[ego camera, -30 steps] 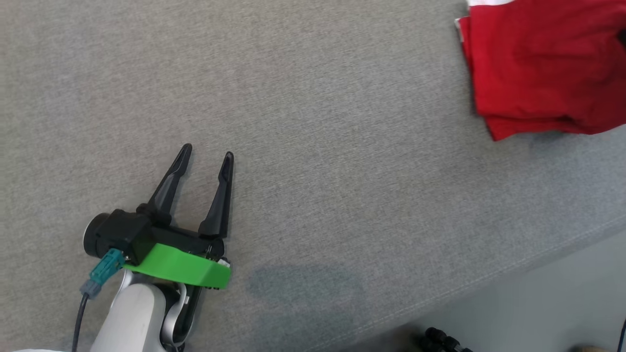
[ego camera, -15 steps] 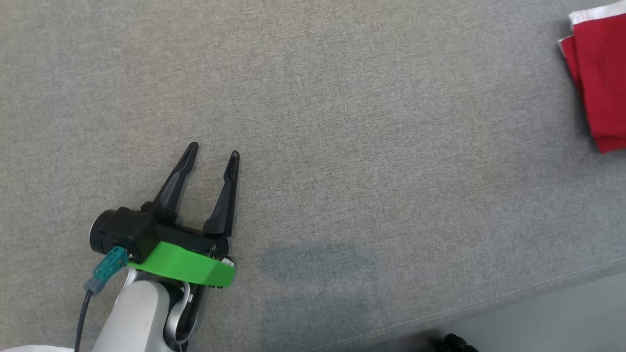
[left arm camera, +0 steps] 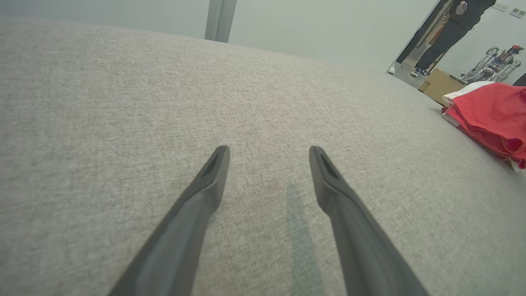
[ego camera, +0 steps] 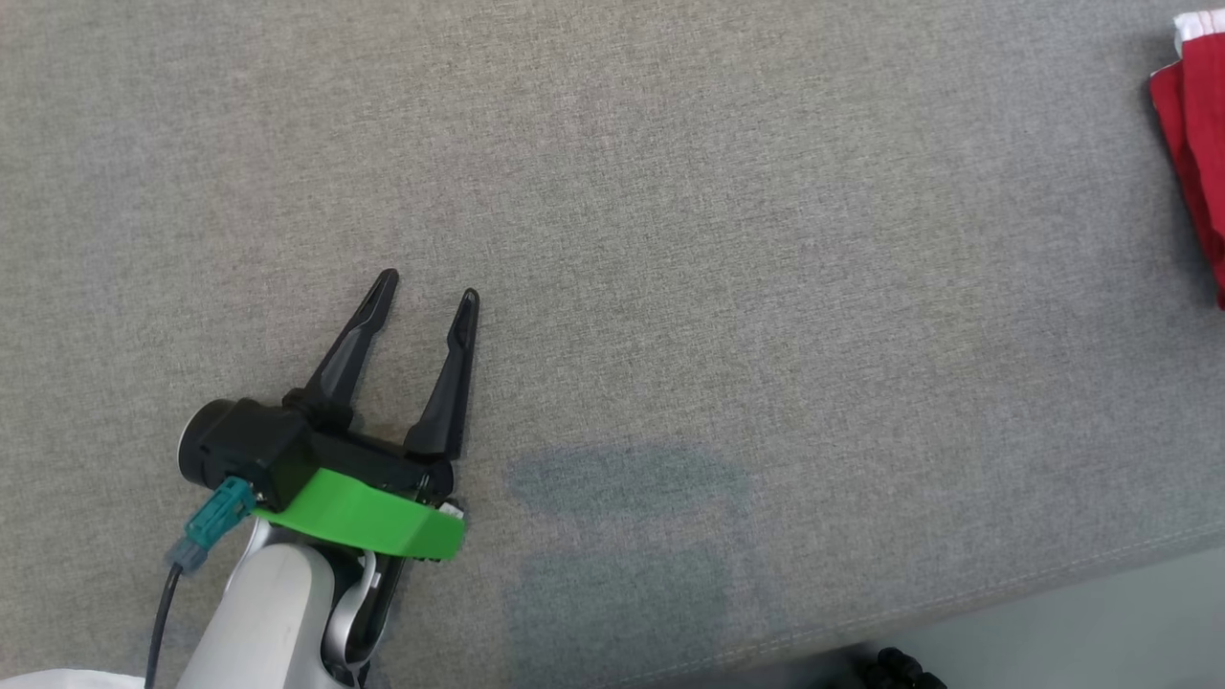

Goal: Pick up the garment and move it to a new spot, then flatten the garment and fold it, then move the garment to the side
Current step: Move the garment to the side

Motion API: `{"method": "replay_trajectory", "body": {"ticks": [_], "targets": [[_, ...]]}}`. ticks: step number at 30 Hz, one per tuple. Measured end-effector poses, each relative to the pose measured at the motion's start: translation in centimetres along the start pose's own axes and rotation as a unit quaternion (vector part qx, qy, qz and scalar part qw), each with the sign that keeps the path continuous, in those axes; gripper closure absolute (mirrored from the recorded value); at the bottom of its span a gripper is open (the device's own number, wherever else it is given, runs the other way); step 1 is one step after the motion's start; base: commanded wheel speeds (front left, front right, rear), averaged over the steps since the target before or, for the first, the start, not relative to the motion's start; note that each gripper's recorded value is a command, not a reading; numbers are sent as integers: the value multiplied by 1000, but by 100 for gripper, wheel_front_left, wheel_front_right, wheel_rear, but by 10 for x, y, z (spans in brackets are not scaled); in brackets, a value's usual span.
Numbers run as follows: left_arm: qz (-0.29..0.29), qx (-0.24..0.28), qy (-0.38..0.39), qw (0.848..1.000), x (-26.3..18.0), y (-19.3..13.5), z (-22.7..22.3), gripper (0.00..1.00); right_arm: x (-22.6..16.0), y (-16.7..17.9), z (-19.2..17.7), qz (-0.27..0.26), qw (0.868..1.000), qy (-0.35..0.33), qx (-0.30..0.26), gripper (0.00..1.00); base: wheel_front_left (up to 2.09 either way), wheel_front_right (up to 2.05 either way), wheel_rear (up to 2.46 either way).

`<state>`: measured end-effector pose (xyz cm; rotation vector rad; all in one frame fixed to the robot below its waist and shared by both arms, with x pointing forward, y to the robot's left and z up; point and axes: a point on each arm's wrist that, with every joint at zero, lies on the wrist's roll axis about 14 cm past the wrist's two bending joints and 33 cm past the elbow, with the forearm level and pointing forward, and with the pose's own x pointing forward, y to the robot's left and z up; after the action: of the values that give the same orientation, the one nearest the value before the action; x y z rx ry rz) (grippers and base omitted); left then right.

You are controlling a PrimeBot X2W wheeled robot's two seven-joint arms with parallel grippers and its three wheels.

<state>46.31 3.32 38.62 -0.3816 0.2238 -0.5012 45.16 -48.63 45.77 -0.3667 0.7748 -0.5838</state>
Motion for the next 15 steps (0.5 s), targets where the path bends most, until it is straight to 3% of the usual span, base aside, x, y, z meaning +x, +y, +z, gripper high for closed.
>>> {"method": "replay_trajectory", "body": {"ticks": [1,8,12,15], "targets": [[0,0,0,1000,0,1,0,0,1,-3,-1,-9,1000,-8,4,0,0,0,0],[13,1,-1,1000,-2,9,3,0,7,2,-29,-27,999,-5,32,0,0,0,0],[18,2,-3,1000,-5,10,6,0,3,-4,-21,-35,997,-41,52,0,0,0,0],[23,2,-11,1000,-11,8,12,0,-8,-7,3,-32,991,-106,79,0,0,0,0]]}}
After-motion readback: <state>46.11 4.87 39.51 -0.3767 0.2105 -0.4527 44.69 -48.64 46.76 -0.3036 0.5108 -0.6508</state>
